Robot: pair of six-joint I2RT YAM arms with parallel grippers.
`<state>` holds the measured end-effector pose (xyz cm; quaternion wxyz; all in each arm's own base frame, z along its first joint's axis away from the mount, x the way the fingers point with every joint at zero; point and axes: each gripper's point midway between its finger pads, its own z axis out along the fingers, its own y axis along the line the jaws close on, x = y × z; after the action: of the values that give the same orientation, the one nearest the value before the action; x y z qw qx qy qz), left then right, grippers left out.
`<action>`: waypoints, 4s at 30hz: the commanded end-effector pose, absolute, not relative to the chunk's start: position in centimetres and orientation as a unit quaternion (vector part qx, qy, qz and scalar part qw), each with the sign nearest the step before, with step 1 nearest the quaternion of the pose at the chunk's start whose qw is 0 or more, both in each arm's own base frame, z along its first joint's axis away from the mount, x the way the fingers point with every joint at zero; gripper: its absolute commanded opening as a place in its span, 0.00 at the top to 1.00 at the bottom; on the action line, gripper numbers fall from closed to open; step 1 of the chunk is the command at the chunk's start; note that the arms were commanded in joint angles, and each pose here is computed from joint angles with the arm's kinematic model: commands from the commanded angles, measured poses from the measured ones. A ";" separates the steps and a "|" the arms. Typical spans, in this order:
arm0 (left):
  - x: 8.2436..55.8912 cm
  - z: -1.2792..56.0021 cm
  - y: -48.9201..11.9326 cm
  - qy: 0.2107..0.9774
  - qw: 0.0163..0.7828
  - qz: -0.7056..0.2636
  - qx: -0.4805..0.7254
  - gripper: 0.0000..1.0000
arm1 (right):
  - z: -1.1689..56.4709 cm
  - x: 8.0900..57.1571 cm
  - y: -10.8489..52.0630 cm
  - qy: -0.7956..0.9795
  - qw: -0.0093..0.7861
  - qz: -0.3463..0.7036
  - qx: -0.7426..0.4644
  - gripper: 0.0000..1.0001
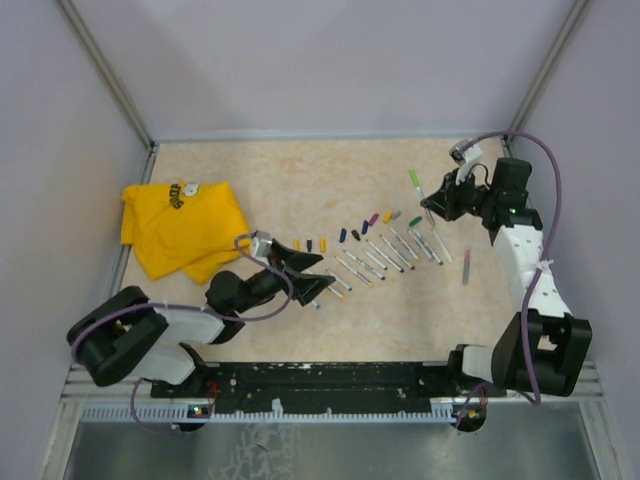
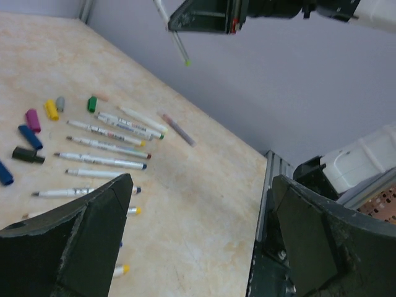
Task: Open the pen caps
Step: Pick up the pen from the center of the board, then open the pen cap from the pen, then place the pen at the center of the board.
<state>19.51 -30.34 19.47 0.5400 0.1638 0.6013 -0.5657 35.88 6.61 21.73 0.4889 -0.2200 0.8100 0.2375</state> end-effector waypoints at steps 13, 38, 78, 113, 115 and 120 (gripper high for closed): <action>29.0 27.1 -37.1 0.545 0.572 -0.609 0.071 0.15 | 25.0 27.6 17.7 0.664 0.459 0.426 -0.409 1.00; 30.9 26.7 -39.3 0.616 0.532 -0.581 0.017 0.88 | 22.4 28.0 19.7 0.687 0.445 0.366 -0.443 1.00; 36.6 36.2 -23.2 0.484 0.715 -0.499 -0.077 1.00 | 18.4 26.6 23.2 0.700 0.372 0.389 -0.470 1.00; 23.9 24.0 -20.3 0.602 0.658 -0.440 0.103 1.00 | 6.7 38.5 -5.3 0.937 0.289 -0.087 -0.173 1.00; 23.7 24.1 -20.5 0.601 0.656 -0.444 0.106 1.00 | 6.5 38.3 -5.5 0.940 0.283 -0.087 -0.169 1.00; 23.6 24.0 -20.7 0.602 0.651 -0.449 0.108 1.00 | 4.1 37.7 -5.5 0.953 0.245 -0.058 -0.167 0.97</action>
<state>23.97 -20.58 23.81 0.6502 0.0973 0.6081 -0.4449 36.88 -5.03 3.95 0.2475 -0.1673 0.9521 -0.0652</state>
